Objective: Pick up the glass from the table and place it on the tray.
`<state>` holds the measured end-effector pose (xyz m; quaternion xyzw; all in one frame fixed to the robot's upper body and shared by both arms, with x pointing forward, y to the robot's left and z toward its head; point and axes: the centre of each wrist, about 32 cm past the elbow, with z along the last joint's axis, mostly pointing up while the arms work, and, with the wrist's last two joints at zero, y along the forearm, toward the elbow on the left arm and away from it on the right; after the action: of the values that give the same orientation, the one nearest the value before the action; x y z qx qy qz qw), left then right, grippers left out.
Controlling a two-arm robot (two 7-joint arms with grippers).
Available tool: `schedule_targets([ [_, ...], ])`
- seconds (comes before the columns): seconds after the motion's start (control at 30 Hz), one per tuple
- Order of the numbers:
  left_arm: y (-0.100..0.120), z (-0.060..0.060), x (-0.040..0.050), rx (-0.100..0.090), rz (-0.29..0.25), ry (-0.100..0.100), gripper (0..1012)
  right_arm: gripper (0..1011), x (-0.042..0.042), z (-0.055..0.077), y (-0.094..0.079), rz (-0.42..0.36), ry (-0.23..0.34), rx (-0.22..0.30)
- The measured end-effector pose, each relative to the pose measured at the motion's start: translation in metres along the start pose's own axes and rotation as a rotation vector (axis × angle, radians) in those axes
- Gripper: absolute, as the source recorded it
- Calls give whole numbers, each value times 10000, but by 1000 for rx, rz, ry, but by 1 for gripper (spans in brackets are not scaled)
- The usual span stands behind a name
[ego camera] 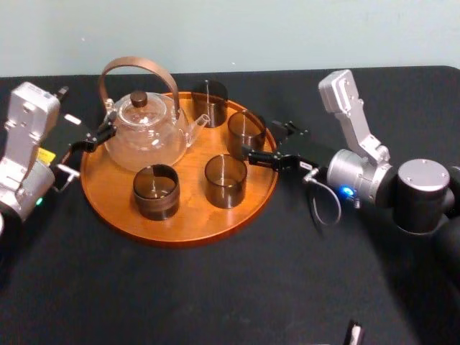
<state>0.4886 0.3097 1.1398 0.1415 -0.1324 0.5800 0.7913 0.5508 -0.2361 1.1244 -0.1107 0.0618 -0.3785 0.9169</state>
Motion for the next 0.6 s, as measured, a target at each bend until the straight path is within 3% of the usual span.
schedule_targets([
  [0.43,0,0,0,0,0,0,1002,1002,-181,35,-434,-50,-19,50],
  [0.6,0,0,0,0,0,0,1001,1003,-215,63,-599,-87,-30,75],
])
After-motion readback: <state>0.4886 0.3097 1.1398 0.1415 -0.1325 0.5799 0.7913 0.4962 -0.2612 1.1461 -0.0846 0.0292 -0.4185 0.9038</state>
